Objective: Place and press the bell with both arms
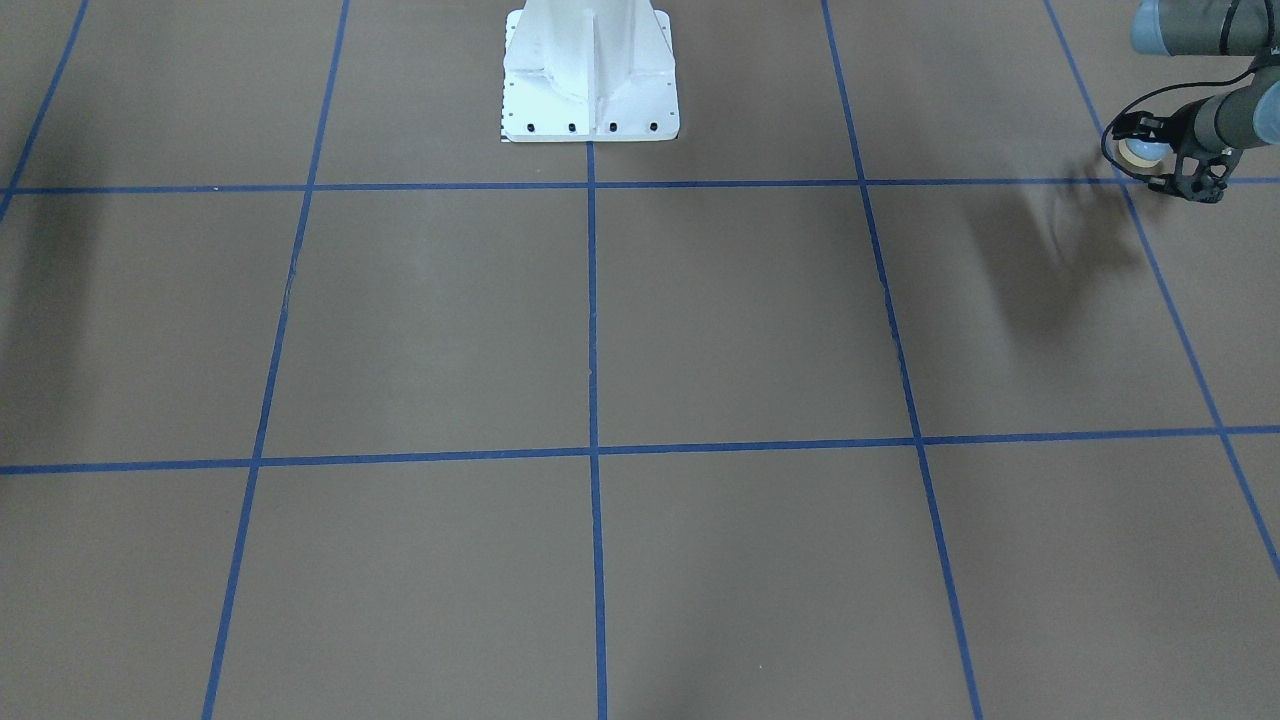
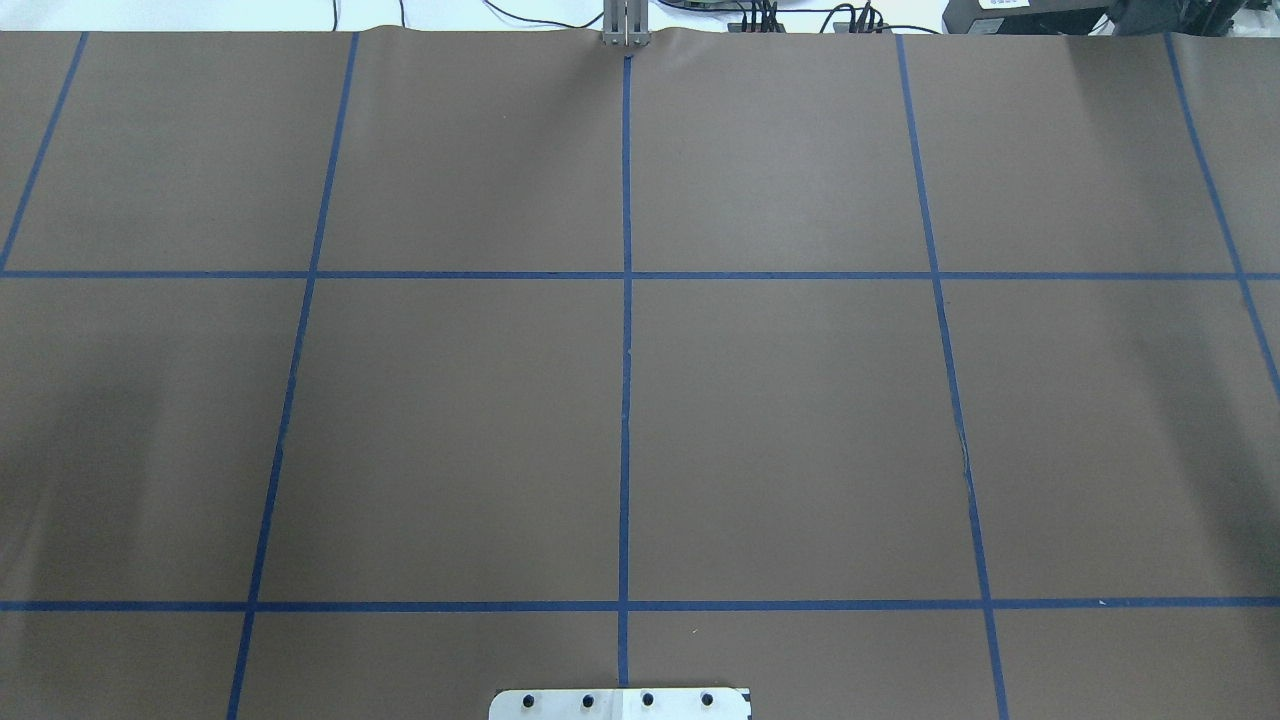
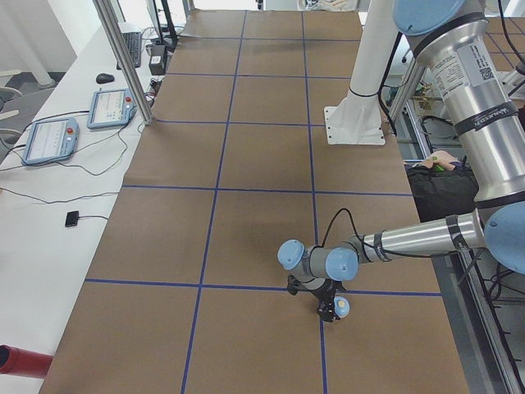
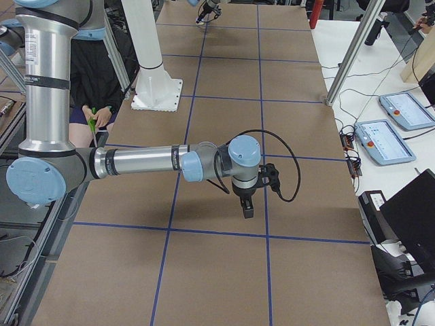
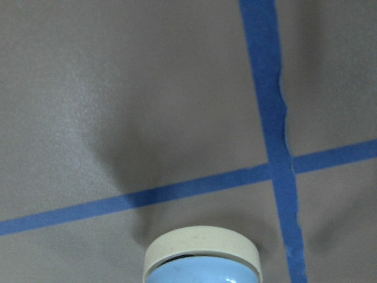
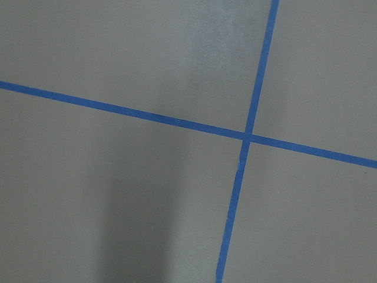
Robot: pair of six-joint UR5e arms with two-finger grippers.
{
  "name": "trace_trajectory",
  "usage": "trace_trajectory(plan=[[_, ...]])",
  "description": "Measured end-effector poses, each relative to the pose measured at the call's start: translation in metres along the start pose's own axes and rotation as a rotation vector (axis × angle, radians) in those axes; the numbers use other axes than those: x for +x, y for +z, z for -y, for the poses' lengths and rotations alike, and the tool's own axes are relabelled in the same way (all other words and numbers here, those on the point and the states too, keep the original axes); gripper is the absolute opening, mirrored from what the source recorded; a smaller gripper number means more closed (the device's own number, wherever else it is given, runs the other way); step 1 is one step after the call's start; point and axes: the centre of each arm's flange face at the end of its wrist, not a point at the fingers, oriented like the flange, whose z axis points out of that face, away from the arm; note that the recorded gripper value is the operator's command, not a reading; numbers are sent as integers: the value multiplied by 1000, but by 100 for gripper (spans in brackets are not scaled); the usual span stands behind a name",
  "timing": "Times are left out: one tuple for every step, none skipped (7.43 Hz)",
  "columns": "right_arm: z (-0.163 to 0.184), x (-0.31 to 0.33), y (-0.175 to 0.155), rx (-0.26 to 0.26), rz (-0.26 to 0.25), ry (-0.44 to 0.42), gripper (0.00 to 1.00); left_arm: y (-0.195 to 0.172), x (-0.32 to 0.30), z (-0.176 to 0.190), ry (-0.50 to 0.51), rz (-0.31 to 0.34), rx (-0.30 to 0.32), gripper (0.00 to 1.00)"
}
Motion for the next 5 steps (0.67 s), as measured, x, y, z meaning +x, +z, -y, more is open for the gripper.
trace_trajectory(plan=[[0,0,0,0,0,1,100,2,-1,1,0,1,-3,95],[0,0,0,1,2,1,100,3,-1,1,0,3,-6,90],[1,-1,0,1,5,1,100,3,-2,1,0,5,-7,86],[1,-1,0,1,7,1,100,4,-2,1,1,7,-8,83],[1,-1,0,1,8,1,100,5,-3,1,0,8,-9,82]])
